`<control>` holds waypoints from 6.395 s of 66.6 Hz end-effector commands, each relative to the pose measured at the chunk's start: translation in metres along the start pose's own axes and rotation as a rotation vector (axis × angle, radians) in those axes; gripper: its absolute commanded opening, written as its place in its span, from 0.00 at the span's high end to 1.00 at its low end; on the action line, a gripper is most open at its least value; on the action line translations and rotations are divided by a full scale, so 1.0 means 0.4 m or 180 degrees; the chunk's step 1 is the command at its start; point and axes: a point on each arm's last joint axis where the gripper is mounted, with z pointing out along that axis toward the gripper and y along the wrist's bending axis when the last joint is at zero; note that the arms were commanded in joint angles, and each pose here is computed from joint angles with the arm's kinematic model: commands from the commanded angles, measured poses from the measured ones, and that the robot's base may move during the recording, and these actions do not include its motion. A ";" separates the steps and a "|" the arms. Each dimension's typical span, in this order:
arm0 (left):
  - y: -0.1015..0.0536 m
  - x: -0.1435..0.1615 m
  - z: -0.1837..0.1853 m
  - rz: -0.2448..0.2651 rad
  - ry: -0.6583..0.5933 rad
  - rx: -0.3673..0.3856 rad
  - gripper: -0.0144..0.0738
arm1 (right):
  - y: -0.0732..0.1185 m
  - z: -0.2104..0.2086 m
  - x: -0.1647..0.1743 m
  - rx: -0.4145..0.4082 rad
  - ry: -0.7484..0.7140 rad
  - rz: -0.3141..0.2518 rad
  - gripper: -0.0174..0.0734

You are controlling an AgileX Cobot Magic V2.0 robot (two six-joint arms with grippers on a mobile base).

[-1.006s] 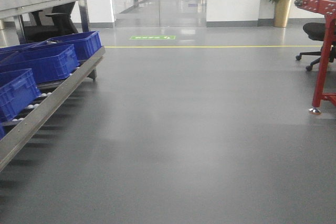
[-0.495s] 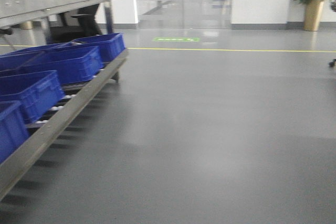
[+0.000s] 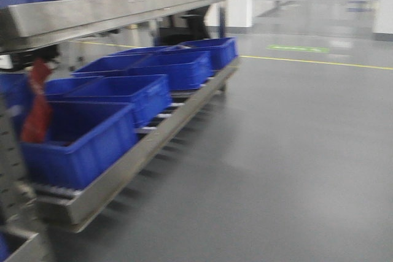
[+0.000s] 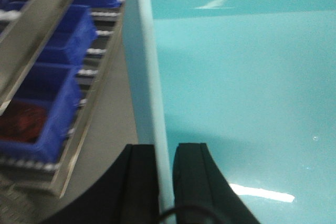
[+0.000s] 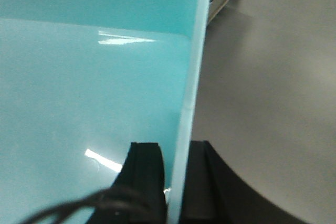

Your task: Move two blue bins to right shelf middle

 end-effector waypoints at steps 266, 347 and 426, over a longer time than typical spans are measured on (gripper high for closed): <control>-0.018 -0.016 -0.029 -0.0039 -0.0193 0.0218 0.96 | 0.003 -0.015 -0.017 -0.0042 -0.0203 -0.0037 0.98; -0.018 -0.016 -0.029 -0.0039 -0.0193 0.0218 0.96 | 0.003 -0.015 -0.017 -0.0042 -0.0203 -0.0037 0.98; -0.015 0.069 0.148 0.0006 0.0913 0.0063 0.85 | -0.017 0.124 0.114 0.0099 0.0861 -0.0032 0.90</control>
